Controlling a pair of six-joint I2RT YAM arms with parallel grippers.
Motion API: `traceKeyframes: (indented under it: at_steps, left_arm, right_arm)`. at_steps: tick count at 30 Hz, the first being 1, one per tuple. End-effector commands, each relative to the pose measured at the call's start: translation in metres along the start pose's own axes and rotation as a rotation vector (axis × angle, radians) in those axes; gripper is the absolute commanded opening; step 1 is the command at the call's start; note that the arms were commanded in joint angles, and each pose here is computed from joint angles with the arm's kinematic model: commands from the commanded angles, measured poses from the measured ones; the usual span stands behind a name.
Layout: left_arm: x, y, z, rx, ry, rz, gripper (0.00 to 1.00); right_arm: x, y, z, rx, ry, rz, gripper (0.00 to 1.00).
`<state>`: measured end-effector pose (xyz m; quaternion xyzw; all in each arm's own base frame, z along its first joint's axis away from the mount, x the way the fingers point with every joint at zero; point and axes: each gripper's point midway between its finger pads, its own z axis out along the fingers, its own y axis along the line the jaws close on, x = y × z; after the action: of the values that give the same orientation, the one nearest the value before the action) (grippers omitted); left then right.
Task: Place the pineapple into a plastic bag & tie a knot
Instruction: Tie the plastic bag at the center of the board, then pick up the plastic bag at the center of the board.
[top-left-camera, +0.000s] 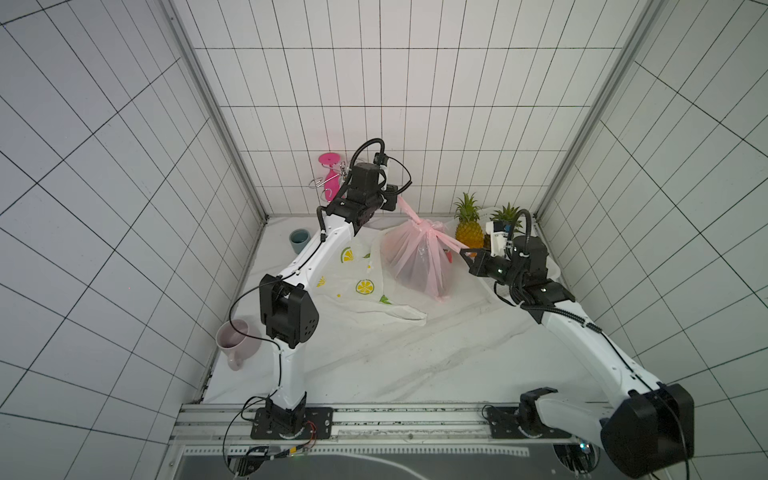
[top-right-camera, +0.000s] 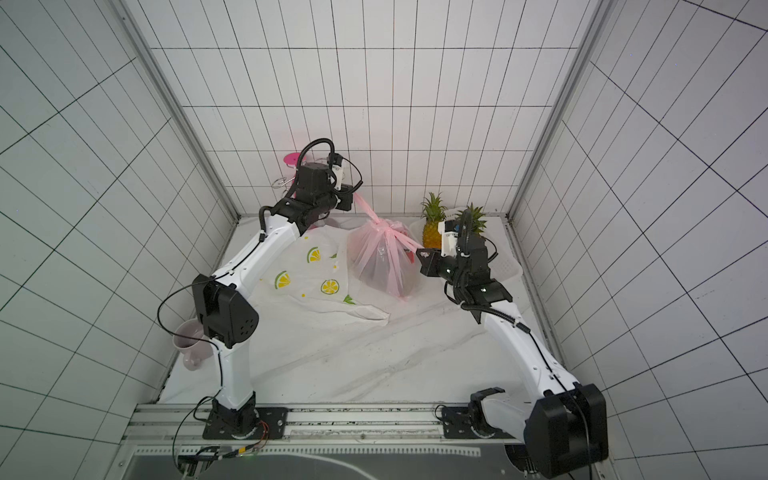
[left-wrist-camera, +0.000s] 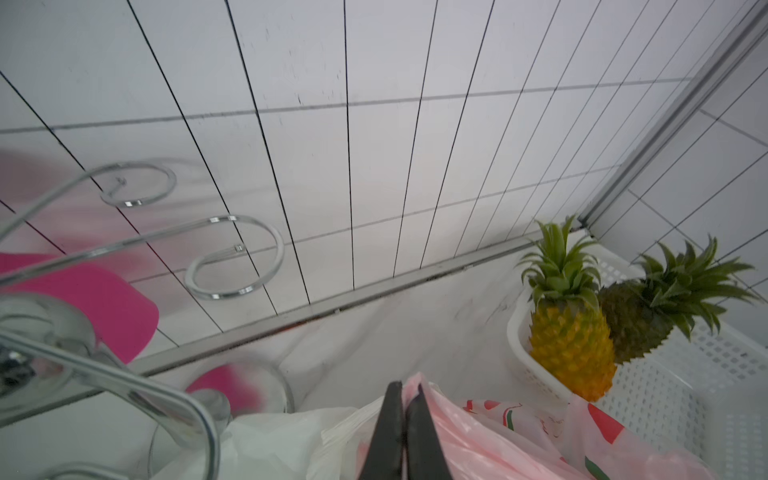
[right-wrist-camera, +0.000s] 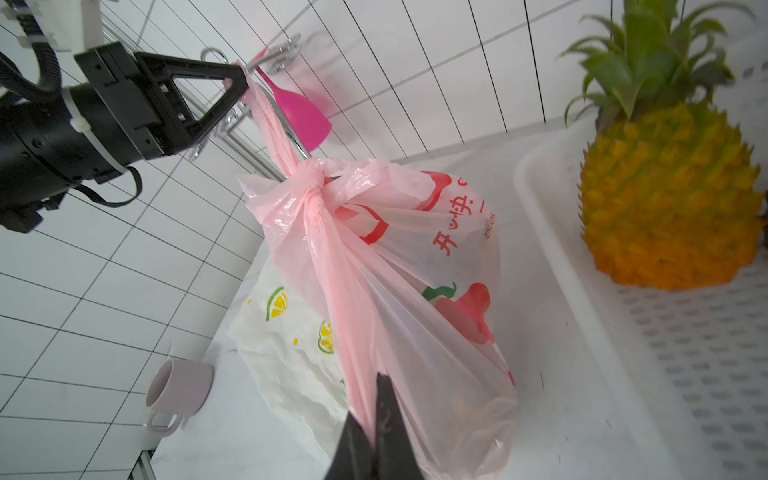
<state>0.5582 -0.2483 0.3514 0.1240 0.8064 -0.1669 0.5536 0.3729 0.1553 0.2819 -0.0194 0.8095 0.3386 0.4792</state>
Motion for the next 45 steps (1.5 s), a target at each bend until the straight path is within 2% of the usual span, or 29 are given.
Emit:
traceKeyframes:
  at_steps: [1, 2, 3, 5, 6, 10, 12, 14, 15, 17, 21, 24, 27, 30, 35, 39, 45]
  left_arm:
    - [-0.091, 0.092, -0.026, -0.265, -0.311, -0.057, 0.00]
    - [-0.087, 0.092, -0.019, -0.257, -0.302, -0.060, 0.00]
    - [-0.080, 0.092, -0.012, -0.242, -0.285, -0.068, 0.13]
    - [-0.062, 0.096, -0.001, -0.247, -0.231, -0.095, 0.63]
    - [-0.050, 0.100, 0.002, -0.271, -0.201, -0.115, 0.74]
    - [-0.008, 0.112, -0.012, -0.341, -0.150, -0.194, 0.87]
    - [0.019, 0.110, -0.033, -0.361, -0.149, -0.224, 0.88]
    - [0.045, 0.098, -0.055, -0.367, -0.153, -0.222, 0.87]
    - [0.061, 0.088, -0.065, -0.357, -0.141, -0.224, 0.86]
    - [0.094, 0.062, -0.071, -0.303, -0.098, -0.208, 0.84]
    - [0.167, 0.014, -0.059, -0.252, 0.076, -0.130, 0.84]
    - [0.219, 0.005, -0.051, -0.247, 0.216, -0.145, 0.83]
    - [0.240, 0.005, -0.053, -0.266, 0.259, -0.106, 0.83]
    - [0.226, 0.004, -0.056, -0.258, 0.241, -0.048, 0.83]
    - [0.167, 0.022, -0.065, -0.366, 0.111, 0.053, 0.84]
    - [0.138, 0.024, -0.070, -0.350, 0.075, 0.075, 0.84]
    - [0.110, 0.000, -0.094, -0.260, -0.003, 0.082, 0.84]
  right_arm:
    - [-0.048, -0.003, -0.001, 0.043, -0.065, -0.016, 0.00]
    - [-0.050, -0.007, 0.007, 0.051, -0.066, -0.003, 0.00]
    - [-0.051, -0.011, 0.015, 0.049, -0.066, 0.006, 0.00]
    - [-0.048, -0.020, 0.030, 0.043, -0.052, 0.032, 0.00]
    - [-0.045, -0.023, 0.037, 0.034, -0.044, 0.042, 0.00]
    - [-0.036, -0.037, 0.064, 0.012, -0.005, 0.081, 0.00]
    - [-0.037, -0.043, 0.071, 0.011, 0.005, 0.099, 0.37]
    - [-0.041, -0.045, 0.070, 0.019, -0.004, 0.105, 0.58]
    - [-0.043, -0.045, 0.067, 0.024, -0.013, 0.101, 0.65]
    - [-0.045, -0.042, 0.061, 0.026, -0.027, 0.079, 0.68]
    - [-0.034, -0.035, 0.046, 0.010, -0.023, 0.070, 0.67]
    - [-0.017, -0.032, 0.035, 0.014, -0.014, 0.060, 0.67]
    - [0.005, -0.029, 0.027, 0.013, 0.014, 0.045, 0.68]
    - [0.021, -0.029, 0.027, 0.008, 0.040, 0.041, 0.68]
    - [0.029, -0.027, 0.035, -0.019, 0.071, 0.053, 0.67]
    - [0.027, -0.018, 0.042, -0.047, 0.074, 0.041, 0.67]
    - [0.032, 0.000, 0.055, -0.090, 0.102, 0.018, 0.65]
